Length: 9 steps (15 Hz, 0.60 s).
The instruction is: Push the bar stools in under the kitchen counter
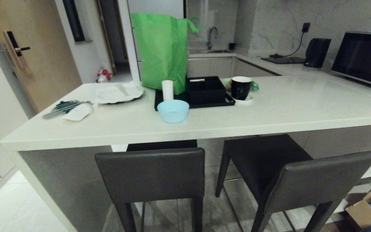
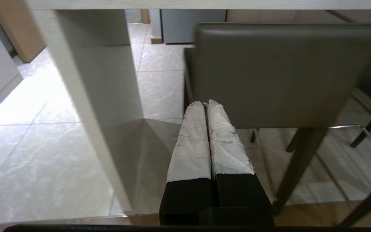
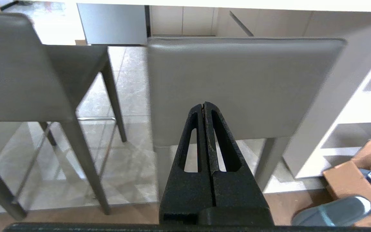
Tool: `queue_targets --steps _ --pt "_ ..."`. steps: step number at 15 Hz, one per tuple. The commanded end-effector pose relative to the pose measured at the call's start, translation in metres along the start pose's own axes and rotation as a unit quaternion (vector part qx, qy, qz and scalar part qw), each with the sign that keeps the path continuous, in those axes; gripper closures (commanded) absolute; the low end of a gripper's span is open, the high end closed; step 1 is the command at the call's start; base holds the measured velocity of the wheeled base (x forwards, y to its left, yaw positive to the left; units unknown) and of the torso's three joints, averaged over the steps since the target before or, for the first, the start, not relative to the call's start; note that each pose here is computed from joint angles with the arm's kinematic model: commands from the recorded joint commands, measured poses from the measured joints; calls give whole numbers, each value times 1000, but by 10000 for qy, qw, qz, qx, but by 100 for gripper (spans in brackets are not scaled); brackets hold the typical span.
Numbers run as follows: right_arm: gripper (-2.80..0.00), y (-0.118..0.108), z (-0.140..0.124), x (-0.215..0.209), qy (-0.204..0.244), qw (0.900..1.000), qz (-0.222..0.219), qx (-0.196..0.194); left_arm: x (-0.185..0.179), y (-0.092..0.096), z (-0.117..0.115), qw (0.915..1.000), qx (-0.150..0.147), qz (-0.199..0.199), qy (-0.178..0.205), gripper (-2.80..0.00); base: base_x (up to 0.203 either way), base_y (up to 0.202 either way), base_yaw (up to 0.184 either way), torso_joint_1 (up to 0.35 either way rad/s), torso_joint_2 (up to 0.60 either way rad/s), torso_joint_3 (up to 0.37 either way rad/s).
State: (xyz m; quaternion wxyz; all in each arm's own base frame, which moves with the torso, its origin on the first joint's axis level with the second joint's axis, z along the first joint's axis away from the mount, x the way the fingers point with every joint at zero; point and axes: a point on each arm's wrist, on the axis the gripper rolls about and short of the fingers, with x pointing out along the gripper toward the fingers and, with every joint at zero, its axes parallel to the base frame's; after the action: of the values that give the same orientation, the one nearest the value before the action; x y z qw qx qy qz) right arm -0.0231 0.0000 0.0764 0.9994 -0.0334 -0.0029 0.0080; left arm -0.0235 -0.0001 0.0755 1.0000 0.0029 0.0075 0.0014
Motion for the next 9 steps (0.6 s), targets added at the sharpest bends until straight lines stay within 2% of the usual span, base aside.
queue_targets --steps 1,9 --pt "0 0 0 0 3 10000 3 -3 0 0 0 10000 2 1 2 0 0 -202 -1 2 2 4" --pt "0 0 0 0 3 10000 3 -11 0 0 0 10000 -13 -7 -5 0 0 -195 2 5 0 1"
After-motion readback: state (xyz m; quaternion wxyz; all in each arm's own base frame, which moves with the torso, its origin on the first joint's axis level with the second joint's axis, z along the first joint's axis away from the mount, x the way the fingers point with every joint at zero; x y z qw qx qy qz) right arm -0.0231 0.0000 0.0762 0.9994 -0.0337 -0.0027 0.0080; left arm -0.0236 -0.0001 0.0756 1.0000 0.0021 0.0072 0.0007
